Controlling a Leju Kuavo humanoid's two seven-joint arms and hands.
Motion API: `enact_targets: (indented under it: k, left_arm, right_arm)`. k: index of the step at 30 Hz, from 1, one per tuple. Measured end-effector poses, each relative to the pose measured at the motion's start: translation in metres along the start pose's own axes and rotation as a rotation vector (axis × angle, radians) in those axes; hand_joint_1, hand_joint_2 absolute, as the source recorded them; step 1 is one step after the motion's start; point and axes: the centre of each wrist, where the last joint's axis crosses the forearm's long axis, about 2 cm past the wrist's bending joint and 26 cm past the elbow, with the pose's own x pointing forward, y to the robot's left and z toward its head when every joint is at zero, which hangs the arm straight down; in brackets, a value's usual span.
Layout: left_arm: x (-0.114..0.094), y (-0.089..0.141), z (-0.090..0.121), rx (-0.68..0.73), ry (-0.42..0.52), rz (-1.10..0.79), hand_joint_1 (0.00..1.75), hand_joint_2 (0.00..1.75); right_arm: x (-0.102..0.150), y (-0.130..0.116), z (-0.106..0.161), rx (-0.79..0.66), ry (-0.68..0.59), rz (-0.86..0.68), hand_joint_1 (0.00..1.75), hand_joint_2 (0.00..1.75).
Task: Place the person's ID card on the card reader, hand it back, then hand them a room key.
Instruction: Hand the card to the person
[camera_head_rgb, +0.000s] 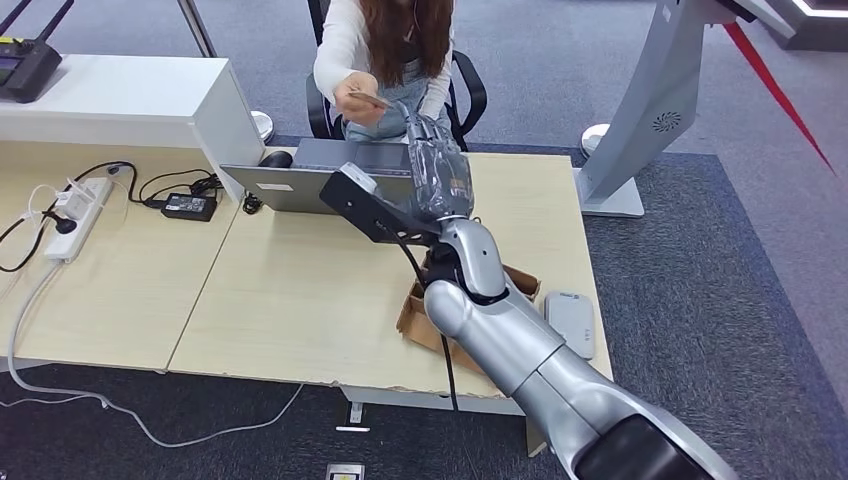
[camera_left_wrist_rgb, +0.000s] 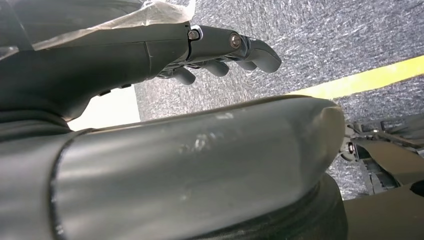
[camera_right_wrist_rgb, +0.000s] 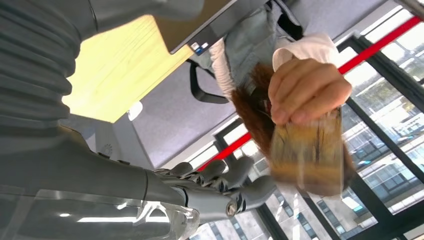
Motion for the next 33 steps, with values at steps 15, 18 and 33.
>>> enact_targets:
  k: [15,18,33]
  left_arm:
    - [-0.003,0.006,-0.001,0.018,0.011,0.029,0.0,0.0]
    - [-0.005,0.009,-0.002,0.023,0.013,0.034,0.0,0.0]
    - [-0.008,0.011,-0.002,0.034,0.025,0.061,0.0,0.0]
  right_arm:
    - [0.047,-0.012,0.016,-0.122,-0.248,-0.252,0.0,0.0]
    - [0.058,-0.02,0.025,-0.159,-0.298,-0.316,0.0,0.0]
    - [0.041,-0.037,0.074,-0.265,-0.306,-0.518,0.0,0.0]
